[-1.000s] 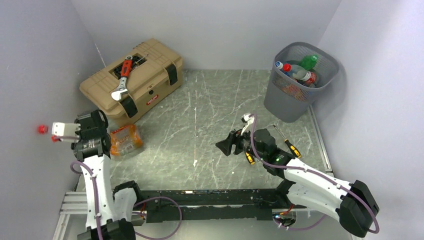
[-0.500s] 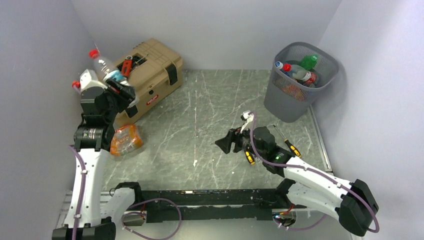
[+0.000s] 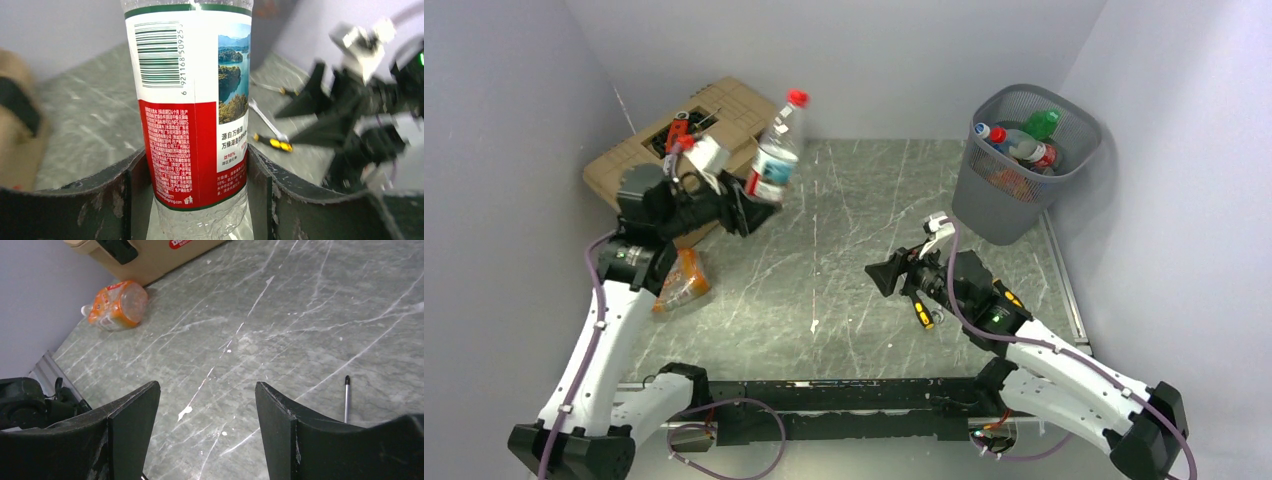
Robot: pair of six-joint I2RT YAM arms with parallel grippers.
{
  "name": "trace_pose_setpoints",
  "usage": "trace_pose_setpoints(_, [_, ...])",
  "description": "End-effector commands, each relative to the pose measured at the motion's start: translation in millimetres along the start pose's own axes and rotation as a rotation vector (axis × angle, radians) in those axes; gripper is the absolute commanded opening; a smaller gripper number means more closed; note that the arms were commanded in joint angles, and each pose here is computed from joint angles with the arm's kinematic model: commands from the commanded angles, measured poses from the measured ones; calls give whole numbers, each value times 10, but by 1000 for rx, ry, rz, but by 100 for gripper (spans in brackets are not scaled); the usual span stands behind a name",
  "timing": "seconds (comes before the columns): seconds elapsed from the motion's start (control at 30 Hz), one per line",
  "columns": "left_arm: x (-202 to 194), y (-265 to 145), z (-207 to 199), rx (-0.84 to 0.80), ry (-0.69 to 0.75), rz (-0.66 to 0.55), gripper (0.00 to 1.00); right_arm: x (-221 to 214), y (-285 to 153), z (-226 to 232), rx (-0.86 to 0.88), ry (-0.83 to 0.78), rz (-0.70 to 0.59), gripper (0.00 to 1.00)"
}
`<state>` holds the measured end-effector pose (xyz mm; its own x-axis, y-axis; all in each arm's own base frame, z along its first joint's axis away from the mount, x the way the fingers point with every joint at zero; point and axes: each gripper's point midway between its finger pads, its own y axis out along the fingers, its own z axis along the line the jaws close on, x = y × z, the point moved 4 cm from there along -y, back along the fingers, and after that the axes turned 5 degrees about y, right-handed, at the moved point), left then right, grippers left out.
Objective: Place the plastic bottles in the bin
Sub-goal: Pick up the plastic bottle from the corner of the board.
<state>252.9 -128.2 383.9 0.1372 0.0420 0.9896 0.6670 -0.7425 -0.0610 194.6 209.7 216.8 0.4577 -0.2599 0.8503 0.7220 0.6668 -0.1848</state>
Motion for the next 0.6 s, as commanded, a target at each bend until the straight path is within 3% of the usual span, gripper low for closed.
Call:
trace_pose_setpoints(0.0, [-358,71,-366,-268,234,27,0,334,-113,136,17,-56,-83,74])
trace_pose_setpoints(0.23, [-934,183,-522,-358,251,46,0,517,-332,413,155,-109,-76,76])
trace_pose_setpoints(0.57, [-1019,131,-706,-388,257,16,0,851,-558,753,296,-142,-129,84])
